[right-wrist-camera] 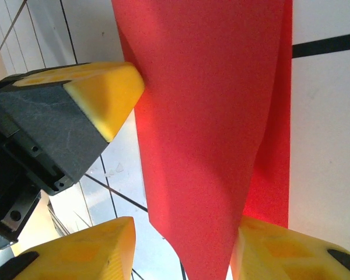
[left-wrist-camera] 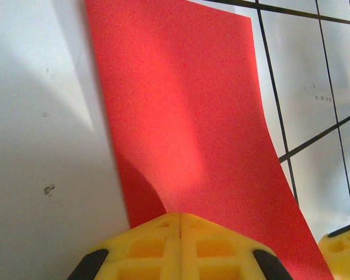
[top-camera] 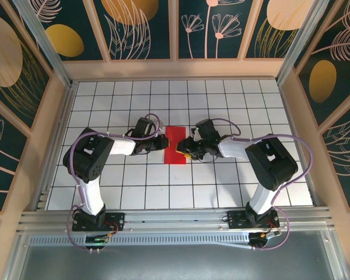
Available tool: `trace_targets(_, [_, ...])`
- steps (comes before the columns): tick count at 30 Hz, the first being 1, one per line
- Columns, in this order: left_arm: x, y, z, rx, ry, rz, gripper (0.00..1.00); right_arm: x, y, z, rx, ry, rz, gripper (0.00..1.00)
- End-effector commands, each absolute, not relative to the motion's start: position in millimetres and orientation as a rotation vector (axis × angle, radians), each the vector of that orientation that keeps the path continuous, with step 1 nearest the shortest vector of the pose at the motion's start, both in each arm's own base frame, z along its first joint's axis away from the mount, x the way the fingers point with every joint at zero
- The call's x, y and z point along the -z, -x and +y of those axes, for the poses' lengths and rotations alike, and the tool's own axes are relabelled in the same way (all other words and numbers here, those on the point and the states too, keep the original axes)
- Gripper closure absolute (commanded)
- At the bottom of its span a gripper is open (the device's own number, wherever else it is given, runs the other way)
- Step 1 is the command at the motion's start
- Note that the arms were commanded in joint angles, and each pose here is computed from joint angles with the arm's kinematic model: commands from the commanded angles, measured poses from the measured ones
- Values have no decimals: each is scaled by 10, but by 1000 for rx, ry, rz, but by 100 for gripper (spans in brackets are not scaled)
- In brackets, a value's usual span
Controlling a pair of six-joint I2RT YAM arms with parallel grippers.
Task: Fold a paper plane with a square sheet of paper (fold left side to right side)
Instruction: Fold the triangle a second time at the center of the table.
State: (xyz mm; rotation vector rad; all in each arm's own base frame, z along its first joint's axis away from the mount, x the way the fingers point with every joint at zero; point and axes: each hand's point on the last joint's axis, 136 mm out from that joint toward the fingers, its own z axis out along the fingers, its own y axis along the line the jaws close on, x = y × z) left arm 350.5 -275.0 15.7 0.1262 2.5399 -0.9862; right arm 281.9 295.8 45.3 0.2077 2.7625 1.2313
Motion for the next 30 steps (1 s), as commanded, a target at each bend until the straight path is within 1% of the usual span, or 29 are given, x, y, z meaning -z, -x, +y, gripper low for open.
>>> trace_targets(1, [99, -3228, -2689, 944, -138, 2659, 100, -450, -2940, 2982, -1251, -216, 2740, 55])
trace_targets(8, [100, -3224, -2690, 946, -138, 2660, 100, -469, -3065, 2970, -1252, -207, 2715, 55])
trace_targets(17, [106, -3229, -2689, 945, -138, 2661, 100, -434, -3113, 3035, -1278, -186, 2715, 55])
trace_targets(19, [106, -3224, -2693, 947, -139, 2662, 100, -422, -3214, 2938, -1267, -227, 2698, 55])
trace_targets(30, [85, -3241, -2708, 954, -141, 2656, 100, -444, -3405, 2949, -1266, -183, 2663, 56])
